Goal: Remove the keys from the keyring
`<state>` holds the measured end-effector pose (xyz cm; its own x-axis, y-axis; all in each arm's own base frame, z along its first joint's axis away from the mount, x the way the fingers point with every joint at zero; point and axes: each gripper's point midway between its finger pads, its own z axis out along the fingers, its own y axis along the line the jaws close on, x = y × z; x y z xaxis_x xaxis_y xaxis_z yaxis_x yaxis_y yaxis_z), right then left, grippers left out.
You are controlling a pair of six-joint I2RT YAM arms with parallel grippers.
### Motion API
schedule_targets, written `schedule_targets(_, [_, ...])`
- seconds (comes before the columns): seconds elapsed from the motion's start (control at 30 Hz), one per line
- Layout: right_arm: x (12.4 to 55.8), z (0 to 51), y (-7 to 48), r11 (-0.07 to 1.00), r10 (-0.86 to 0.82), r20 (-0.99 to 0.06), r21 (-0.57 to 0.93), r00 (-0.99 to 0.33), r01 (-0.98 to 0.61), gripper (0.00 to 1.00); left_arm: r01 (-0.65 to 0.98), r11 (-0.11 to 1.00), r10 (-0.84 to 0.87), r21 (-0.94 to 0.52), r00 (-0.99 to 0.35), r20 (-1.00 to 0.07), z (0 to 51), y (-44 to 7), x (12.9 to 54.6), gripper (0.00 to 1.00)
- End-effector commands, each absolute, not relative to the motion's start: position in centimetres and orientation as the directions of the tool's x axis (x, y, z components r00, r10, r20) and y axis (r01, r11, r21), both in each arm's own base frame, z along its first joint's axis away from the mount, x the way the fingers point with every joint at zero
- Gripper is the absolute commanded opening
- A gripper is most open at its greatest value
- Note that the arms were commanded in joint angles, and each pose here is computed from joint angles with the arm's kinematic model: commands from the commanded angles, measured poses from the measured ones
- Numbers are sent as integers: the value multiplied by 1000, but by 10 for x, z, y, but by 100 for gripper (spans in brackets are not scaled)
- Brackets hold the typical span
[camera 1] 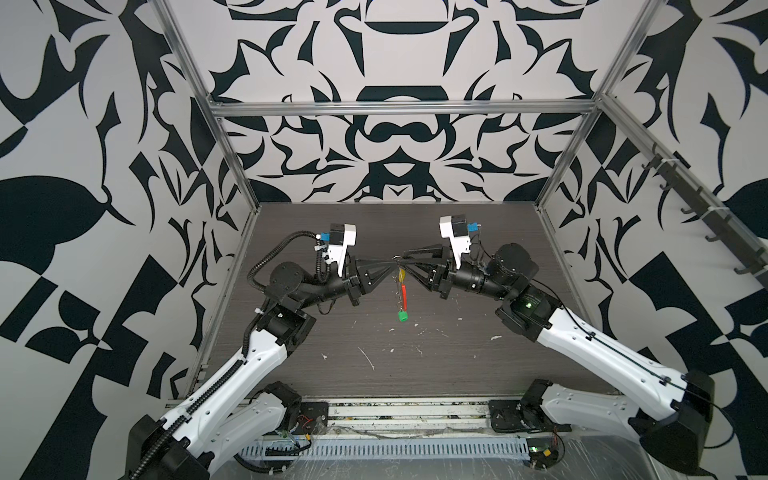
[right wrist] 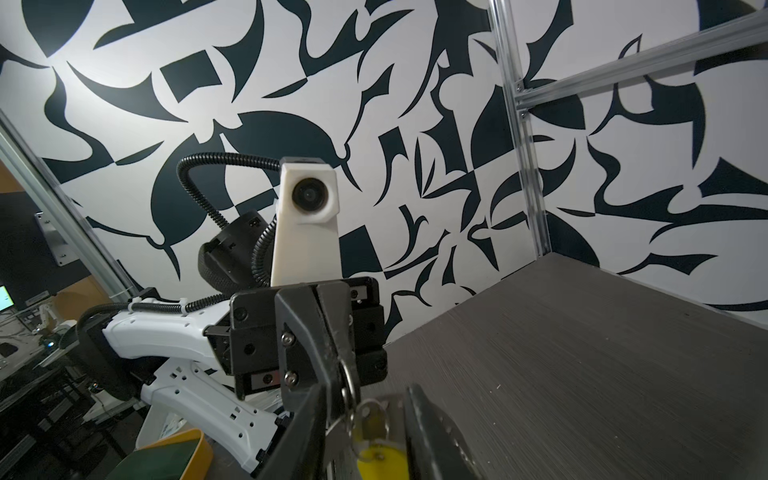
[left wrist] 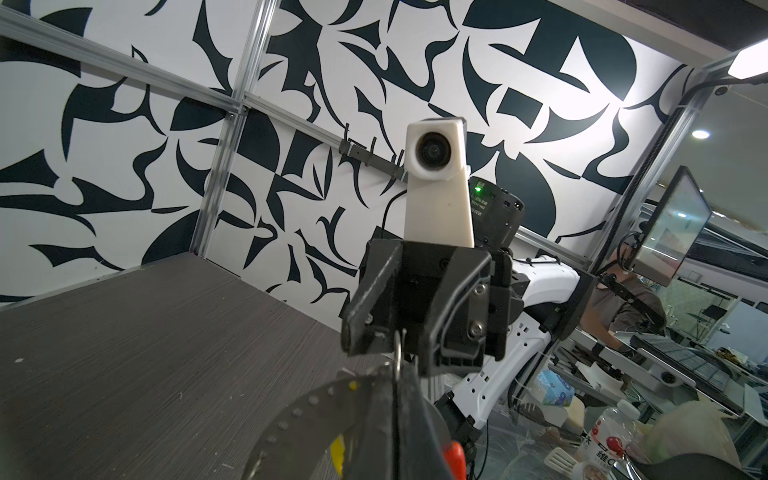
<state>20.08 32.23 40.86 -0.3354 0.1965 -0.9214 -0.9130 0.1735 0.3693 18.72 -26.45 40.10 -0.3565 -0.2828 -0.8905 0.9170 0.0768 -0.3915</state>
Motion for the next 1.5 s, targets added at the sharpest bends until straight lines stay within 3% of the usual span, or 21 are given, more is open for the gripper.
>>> schedule_targets(0.0, [185, 442, 319, 108, 245, -929, 310, -277, -945, 29, 925, 73, -305, -372, -335, -891, 403, -263, 185, 0])
schedule_targets(0.37, [181, 434, 322, 93, 209, -936, 306, -282, -948, 0, 921, 73, -304, -382, -345, -888, 402, -263, 187, 0])
schedule_targets(0.57, [182, 429, 319, 127, 182, -945, 297, -273, -946, 0, 908, 69, -292, -413, -377, -879, 401, -264, 187, 2])
schedule_targets(0.67, [178, 424, 317, 140, 131, -957, 277, -260, -951, 0, 898, 84, -268, -433, -398, -877, 396, -264, 187, 41])
schedule_targets(0.7, [177, 421, 316, 143, 109, -960, 273, -259, -951, 0, 895, 91, -258, -436, -402, -879, 393, -264, 186, 48])
schedule_targets(0.77, [174, 416, 315, 135, 74, -963, 266, -258, -954, 0, 895, 99, -241, -435, -402, -883, 391, -263, 184, 51])
schedule_targets(1.03, [165, 409, 315, 56, -48, -962, 266, -269, -962, 0, 888, 85, -131, -452, -440, -889, 384, -265, 171, 28])
schedule_targets(1.47, [172, 406, 314, 84, -80, -956, 277, -283, -957, 0, 888, 53, -77, -457, -453, -888, 386, -267, 164, 15])
